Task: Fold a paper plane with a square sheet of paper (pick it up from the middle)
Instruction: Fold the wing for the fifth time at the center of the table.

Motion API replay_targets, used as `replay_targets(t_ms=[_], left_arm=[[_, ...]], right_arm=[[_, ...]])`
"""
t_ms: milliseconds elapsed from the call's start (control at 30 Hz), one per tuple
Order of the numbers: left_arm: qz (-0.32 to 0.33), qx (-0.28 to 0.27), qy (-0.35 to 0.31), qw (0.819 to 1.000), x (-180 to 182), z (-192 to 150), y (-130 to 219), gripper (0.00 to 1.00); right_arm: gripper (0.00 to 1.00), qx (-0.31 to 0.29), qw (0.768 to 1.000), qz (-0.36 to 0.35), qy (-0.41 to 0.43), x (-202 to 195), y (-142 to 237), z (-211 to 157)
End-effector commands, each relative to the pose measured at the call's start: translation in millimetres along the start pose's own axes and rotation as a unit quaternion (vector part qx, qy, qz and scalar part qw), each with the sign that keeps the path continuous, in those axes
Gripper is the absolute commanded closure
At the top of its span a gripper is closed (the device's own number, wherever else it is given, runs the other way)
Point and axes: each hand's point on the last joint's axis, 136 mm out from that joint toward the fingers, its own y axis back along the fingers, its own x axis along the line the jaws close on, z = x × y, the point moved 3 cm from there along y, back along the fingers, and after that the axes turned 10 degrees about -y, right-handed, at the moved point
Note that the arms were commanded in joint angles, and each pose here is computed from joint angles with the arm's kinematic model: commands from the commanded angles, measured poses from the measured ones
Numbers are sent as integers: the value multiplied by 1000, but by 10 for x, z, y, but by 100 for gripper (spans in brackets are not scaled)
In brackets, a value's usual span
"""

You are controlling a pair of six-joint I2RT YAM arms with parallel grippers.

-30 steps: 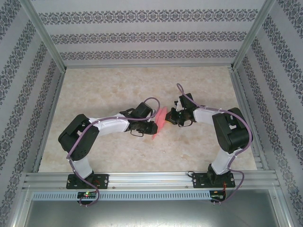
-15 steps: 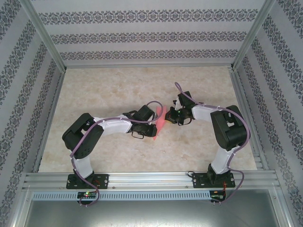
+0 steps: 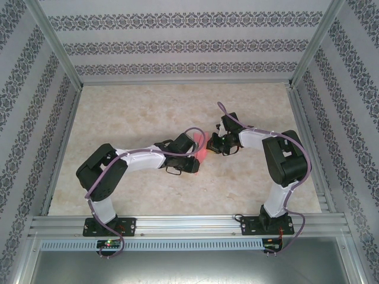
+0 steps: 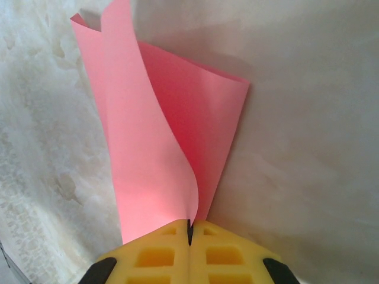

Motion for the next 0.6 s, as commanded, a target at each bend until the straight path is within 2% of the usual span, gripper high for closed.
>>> replay_targets(t_ms=[0,133,233,567], left_arm=[[7,12,9,1000,-76,-93,32,67],[23,24,10,999,-37,-169,-42,68],[35,33,4,999,-14,-191,-94,75],[68,61,-28,995,35,-287,-153,91]], right_arm=[[100,-2,1000,-9,17,37,-5,13],[100,-5,1000,-9,20,63,24,20],[100,-4,1000,-6,22,84,36,16],[100,-4,1000,-1,31,151,89,13]])
